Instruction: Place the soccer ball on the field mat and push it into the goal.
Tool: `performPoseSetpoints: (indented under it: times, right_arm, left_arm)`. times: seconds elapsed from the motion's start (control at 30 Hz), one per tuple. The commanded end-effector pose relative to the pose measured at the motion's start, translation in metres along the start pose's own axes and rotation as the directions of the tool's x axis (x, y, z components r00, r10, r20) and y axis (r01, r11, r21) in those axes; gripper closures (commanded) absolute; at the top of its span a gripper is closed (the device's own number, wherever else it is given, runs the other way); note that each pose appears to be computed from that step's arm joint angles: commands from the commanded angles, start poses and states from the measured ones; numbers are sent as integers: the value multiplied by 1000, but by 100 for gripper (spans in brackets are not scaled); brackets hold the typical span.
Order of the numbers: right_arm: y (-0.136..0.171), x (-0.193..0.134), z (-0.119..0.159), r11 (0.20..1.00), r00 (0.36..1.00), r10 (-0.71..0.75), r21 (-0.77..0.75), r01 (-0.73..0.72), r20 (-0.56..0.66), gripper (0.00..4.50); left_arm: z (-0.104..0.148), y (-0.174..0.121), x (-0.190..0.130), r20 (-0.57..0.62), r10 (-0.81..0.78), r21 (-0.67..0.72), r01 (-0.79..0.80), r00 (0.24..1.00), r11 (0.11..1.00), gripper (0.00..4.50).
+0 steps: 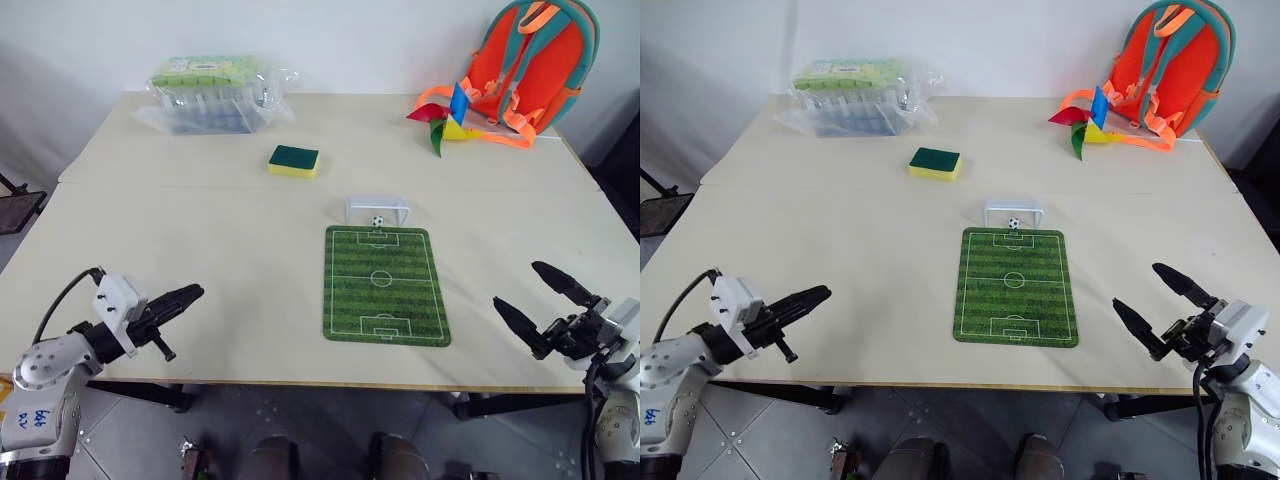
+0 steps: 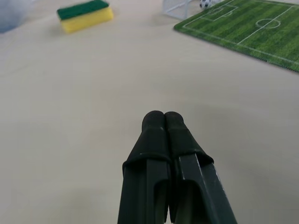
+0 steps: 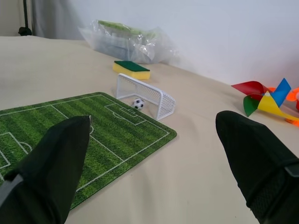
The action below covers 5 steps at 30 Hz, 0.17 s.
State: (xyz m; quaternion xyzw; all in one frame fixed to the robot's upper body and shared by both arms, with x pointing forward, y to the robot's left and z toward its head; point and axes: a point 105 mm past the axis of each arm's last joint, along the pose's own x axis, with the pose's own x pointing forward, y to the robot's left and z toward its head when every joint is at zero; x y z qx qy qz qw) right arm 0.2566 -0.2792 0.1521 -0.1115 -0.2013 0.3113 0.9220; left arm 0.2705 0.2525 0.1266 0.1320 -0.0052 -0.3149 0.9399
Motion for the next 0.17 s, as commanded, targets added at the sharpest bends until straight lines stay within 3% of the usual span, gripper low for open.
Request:
performPoseSetpoints:
  times: [0.03,0.17]
  right_arm:
    - [-2,3,4,999,1000,15,-30,-14,18,0]
    - [-6,5,3,1000,1000,4,-31,-3,23,0]
  left_arm:
    - [18,2,1,60,29,46,-31,998,998,446]
    - [23,-4,10,109,36,2,-36,993,999,446]
